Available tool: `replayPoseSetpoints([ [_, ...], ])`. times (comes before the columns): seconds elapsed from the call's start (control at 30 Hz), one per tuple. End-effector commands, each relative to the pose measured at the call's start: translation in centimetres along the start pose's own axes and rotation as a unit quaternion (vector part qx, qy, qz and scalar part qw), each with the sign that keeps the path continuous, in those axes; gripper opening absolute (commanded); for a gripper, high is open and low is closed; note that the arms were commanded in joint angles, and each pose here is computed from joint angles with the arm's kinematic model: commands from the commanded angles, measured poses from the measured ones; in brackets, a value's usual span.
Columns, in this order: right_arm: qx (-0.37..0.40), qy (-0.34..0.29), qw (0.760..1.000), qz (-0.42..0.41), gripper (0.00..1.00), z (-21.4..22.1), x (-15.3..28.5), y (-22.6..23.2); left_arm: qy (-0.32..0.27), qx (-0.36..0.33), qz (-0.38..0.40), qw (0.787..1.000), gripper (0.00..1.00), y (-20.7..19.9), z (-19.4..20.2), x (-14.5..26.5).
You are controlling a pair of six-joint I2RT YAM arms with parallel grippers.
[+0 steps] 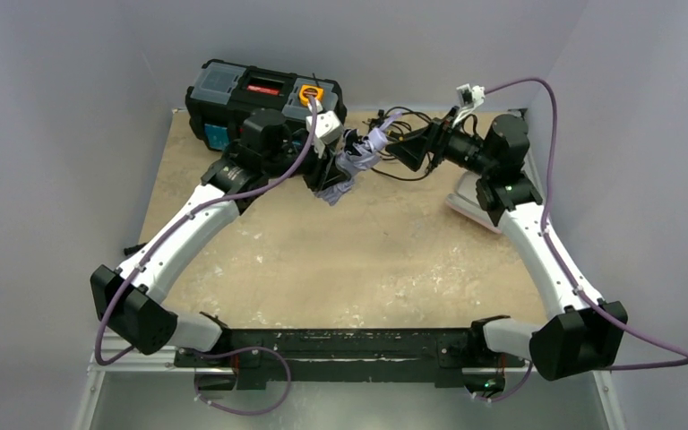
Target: Open the umbrella
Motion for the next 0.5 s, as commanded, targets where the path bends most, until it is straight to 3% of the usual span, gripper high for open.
replayPoseSetpoints([
  [0.0,-0.031,-0.055,0.998,-0.028,0.83,-2.6,0.2,2.9,-0.023,-0.05,-0.046,0.997,0.0,1.1,-2.0,0.8],
  [0.27,-0.083,-0.042,0.995,-0.04,0.75,-0.9,-1.1,3.5,-0.018,-0.131,-0.085,0.988,0.0,0.9,-1.7,1.4],
  [0.47,-0.132,-0.046,0.99,0.03,0.66,-0.1,-2.3,1.3,-0.019,-0.175,-0.09,0.98,0.0,-0.1,-2.1,1.1],
])
Point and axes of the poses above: each gripper's point midway between its finger pads, its own x axis back along the fingers, its own y axis along the line the jaws close on, z = x × y, the point moved 4 cm from there along x, back along the fingers, and after that the axes turned 14 degrees about -x, right-handed, at the moved point
